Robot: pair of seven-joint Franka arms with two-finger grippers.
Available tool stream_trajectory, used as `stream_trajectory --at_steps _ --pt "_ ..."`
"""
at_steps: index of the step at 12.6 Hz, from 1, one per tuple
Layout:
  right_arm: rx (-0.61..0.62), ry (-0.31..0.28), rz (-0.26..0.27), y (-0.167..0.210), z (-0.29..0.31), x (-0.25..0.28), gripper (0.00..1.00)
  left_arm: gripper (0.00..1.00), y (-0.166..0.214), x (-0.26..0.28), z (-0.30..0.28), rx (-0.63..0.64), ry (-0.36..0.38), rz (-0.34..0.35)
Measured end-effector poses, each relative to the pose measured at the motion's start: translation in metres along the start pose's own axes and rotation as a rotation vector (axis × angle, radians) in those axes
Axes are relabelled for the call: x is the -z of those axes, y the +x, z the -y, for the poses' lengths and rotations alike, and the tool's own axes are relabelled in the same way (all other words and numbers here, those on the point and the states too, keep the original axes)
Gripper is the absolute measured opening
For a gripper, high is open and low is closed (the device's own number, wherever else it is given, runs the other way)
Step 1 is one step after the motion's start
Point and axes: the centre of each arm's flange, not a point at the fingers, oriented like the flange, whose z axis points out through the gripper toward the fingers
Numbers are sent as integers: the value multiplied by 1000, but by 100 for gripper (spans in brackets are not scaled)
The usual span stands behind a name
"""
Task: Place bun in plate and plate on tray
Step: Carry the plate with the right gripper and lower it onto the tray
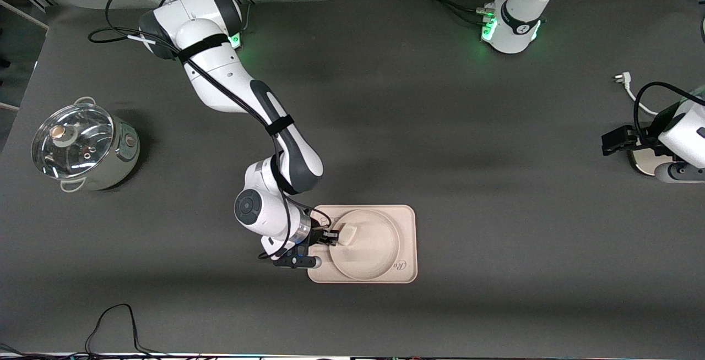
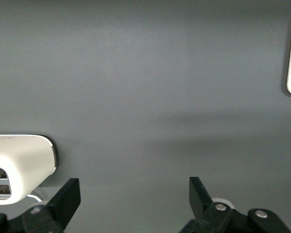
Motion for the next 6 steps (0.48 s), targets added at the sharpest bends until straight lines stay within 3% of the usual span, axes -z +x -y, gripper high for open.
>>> stream_trajectory --at_steps 3,6 --pt "3 20 -17 6 12 19 59 100 0 0 0 0 0 0" --pt "-23 50 35 7 45 92 93 100 0 0 0 -1 0 -1"
